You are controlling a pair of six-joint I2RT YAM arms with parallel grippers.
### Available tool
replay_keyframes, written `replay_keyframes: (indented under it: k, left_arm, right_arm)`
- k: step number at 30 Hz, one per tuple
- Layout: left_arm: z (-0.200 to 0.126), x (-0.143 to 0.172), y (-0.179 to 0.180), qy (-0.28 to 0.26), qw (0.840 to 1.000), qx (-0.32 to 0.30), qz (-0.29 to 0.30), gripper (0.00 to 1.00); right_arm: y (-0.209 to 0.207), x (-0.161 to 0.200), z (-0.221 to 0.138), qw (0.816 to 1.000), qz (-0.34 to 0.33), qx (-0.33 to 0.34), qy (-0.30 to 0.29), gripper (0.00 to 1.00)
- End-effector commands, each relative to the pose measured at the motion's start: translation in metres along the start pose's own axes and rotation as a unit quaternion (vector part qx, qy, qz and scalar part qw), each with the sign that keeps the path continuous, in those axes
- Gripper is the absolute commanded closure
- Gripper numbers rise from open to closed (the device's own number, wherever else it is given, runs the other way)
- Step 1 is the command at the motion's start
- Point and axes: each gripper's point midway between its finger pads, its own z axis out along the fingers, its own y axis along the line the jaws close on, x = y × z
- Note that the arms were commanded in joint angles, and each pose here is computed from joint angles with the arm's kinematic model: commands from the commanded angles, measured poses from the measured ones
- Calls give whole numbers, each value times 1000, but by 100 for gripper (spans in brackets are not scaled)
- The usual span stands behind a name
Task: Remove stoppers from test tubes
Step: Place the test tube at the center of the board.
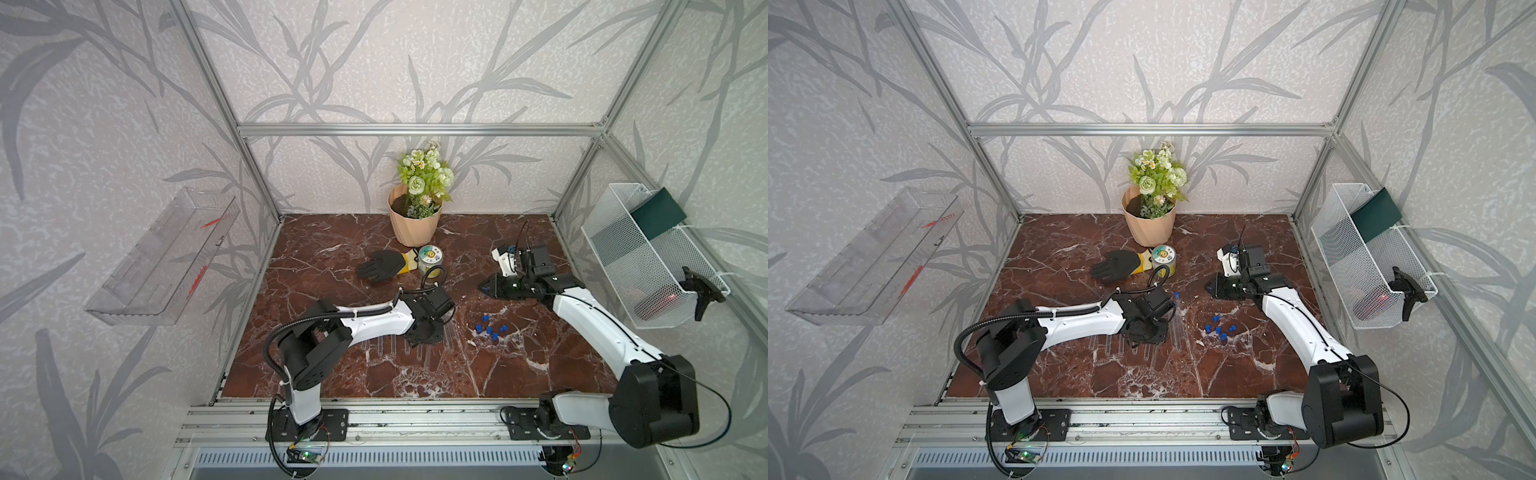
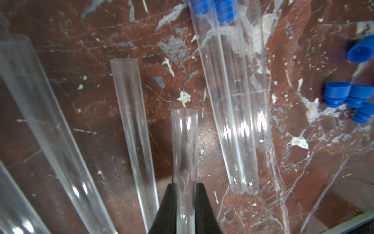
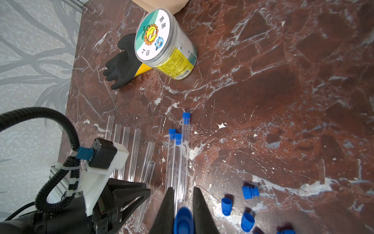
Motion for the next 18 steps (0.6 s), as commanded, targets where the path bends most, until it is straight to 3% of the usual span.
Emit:
replay_keyframes:
  k: [1, 13, 18]
  left_arm:
    - [1, -5, 8, -2, 999, -32, -10, 100]
    - [13, -4, 13, 14, 998, -57, -8, 100]
    - [13, -3, 14, 19, 998, -64, -4, 91]
  right_arm:
    - [-8, 7, 3, 1000, 1, 9, 14, 96]
    - [-32, 18, 4, 998, 32, 37, 32, 96]
    - [-38, 19, 4, 997, 40, 46, 39, 96]
